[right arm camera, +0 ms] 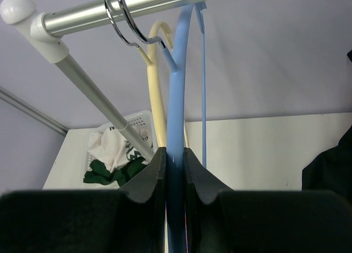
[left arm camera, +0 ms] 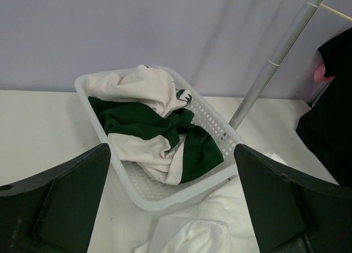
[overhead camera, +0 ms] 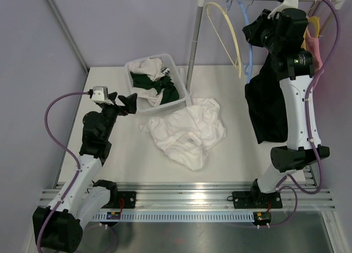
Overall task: Remove the t-shirt from the hanger
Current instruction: Hang the hanger back to the clothesline with the right arm
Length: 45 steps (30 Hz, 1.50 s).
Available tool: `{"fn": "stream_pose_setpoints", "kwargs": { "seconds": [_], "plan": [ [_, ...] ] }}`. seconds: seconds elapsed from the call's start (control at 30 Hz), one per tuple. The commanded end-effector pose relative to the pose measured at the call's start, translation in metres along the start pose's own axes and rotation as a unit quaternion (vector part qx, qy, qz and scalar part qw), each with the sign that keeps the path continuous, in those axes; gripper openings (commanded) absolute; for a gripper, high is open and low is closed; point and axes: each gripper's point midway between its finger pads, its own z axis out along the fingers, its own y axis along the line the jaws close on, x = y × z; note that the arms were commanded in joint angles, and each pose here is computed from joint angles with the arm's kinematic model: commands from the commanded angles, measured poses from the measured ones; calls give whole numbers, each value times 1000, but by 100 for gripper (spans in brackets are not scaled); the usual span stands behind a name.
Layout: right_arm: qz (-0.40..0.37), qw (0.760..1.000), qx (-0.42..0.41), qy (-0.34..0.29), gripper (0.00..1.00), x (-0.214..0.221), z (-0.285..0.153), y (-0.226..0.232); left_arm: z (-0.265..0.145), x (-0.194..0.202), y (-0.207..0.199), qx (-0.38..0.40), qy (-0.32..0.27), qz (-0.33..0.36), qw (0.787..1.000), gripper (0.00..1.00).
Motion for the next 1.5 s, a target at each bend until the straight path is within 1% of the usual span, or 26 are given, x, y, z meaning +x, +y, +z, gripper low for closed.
{"fn": "stream_pose_setpoints", "kwargs": {
  "seconds": [0.0, 0.2, 0.53, 0.87, 1.07, 1.47],
  "plan": [
    [-9, 998, -38, -48, 0, -30, 3, 16, 3, -16, -8, 16, -31, 16, 999, 99],
    [-11, 998, -46, -47, 0, -31, 9, 18, 4, -15, -10, 16, -31, 20, 999, 99],
    [-16, 999, -33, -37, 0, -23, 29, 10, 4, -14, -11, 13, -28, 25, 999, 99],
    [-18, 999, -39, -31, 0, -21, 30, 12, 5, -12, -11, 9, -27, 28, 999, 99],
    [-24, 999, -25, -24, 0, -16, 38, 5, 5, -11, -12, 12, -25, 29, 999, 99],
    [-23, 999, -33, -5, 0, -4, 47, 4, 7, -8, -14, 14, -18, 34, 999, 99]
  ]
}}
